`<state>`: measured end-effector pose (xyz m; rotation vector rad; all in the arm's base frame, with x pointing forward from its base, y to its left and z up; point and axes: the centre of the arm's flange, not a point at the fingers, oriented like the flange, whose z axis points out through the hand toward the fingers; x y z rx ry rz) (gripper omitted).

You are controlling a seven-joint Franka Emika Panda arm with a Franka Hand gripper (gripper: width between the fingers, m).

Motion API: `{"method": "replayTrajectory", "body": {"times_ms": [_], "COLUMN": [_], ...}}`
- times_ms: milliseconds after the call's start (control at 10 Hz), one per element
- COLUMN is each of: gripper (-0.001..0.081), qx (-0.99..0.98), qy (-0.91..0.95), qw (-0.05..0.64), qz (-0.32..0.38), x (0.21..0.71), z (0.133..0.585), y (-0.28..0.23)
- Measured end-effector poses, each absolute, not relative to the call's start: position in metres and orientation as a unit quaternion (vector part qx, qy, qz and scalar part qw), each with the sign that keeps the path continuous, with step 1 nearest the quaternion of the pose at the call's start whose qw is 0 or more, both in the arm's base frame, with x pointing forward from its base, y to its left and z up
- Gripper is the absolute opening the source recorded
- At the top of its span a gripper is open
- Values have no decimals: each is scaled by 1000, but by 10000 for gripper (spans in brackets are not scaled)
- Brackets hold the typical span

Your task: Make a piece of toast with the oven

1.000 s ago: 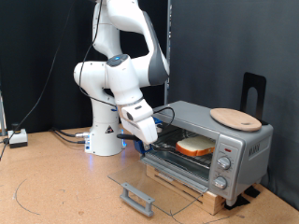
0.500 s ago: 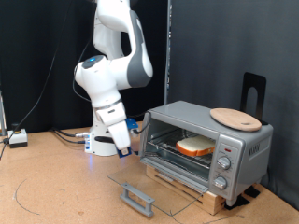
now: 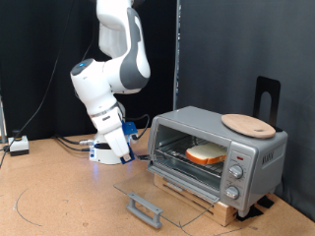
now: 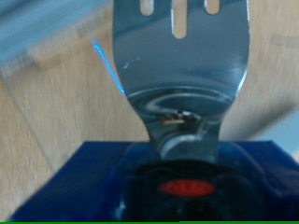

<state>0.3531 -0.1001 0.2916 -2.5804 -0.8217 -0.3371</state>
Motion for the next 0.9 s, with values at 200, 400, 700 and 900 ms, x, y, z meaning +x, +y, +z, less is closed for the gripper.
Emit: {"method": "replayTrajectory", "body": {"times_ms": [200, 400, 700, 900], "gripper": [406, 406, 406, 406], "qx": [-907, -894, -886, -893], "qy": [-305, -313, -334, -349], "qw": [242, 260, 255, 235], "qz": [-162, -190, -199, -161], "x": [350, 348, 343, 339], "z": [318, 344, 376, 390], "y": [-98, -94, -81, -64]}}
